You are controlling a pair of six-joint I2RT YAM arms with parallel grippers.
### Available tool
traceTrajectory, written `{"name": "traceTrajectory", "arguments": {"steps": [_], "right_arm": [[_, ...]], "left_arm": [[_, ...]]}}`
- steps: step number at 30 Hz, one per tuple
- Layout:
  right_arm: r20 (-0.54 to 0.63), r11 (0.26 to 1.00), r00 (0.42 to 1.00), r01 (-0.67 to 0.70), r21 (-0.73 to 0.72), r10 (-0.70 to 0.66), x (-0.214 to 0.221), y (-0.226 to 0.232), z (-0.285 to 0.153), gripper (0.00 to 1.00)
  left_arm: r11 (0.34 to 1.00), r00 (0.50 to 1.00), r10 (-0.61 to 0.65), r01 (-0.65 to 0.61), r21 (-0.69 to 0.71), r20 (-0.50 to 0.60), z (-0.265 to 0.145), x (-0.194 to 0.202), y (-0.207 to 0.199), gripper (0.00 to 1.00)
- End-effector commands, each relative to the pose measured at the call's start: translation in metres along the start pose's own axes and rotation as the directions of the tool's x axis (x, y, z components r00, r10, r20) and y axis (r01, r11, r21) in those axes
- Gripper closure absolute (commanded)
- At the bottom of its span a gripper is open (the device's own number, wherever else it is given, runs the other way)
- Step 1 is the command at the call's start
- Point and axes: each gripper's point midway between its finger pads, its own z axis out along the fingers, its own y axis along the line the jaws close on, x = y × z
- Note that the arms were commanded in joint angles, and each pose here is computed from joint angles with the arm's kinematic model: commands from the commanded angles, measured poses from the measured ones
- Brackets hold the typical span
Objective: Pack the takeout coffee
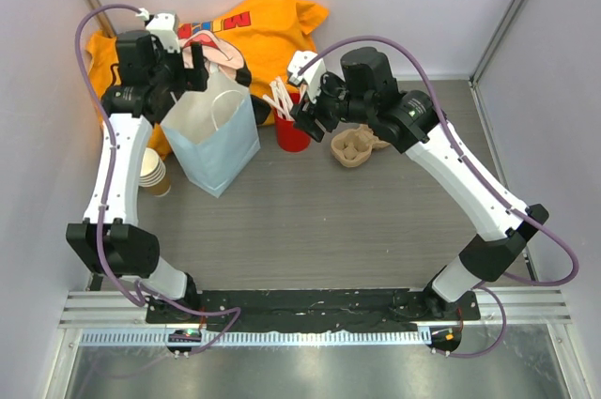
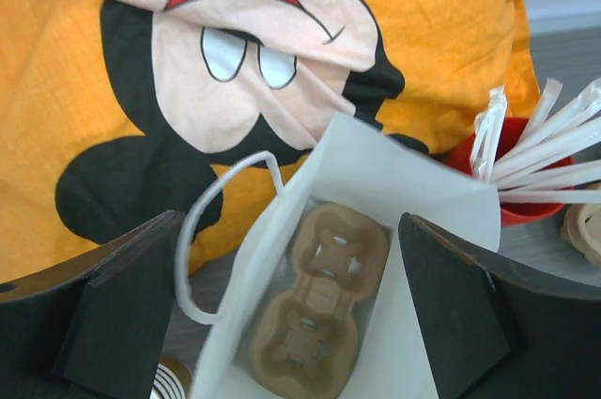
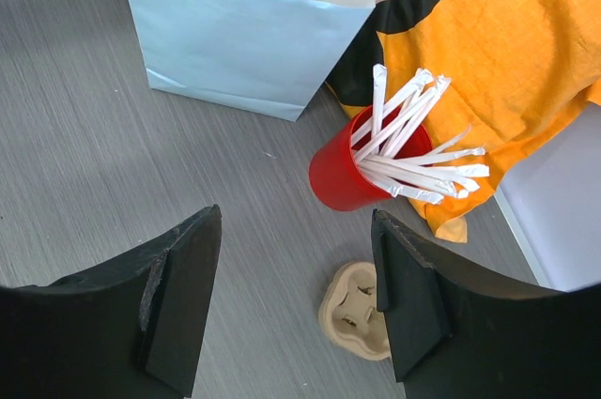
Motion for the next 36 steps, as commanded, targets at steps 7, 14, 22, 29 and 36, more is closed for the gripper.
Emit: {"name": "traceTrajectory", "arguments": {"steps": [7,14,22,29,36], "right_arm": [[0.060,0.995,0.998,-0.032,0.094,0.026,-0.020,-0.022,-0.019,0.30],[0.087,0.986,0.994,-0.082,0.147,0.070,-0.025,-0.039,-0.033,0.24],[0.094,0.980,0.990,-0.115,0.165,0.101,-0.023,-0.049,-0.038,0.03],[0.098,0.973,0.987,-0.142,0.182,0.126,-0.014,-0.057,-0.046,0.00],[0.090,0.971,0.986,-0.157,0.181,0.142,-0.008,-0.059,-0.039,0.00]], "left_arm": [[0.996,0.949,0.063,-0.040,-0.081,0.309,-0.105,-0.097,0.014,0.00],[0.956,0.995,0.080,-0.061,-0.286,0.055,-0.125,-0.013,0.057,0.00],[0.923,0.995,-0.061,0.025,-0.384,-0.082,-0.110,0.064,0.097,0.00],[0.896,0.975,-0.151,0.065,-0.440,-0.165,-0.098,0.099,0.124,0.00],[0.876,0.954,-0.224,0.109,-0.469,-0.197,-0.089,0.122,0.138,0.00]]}}
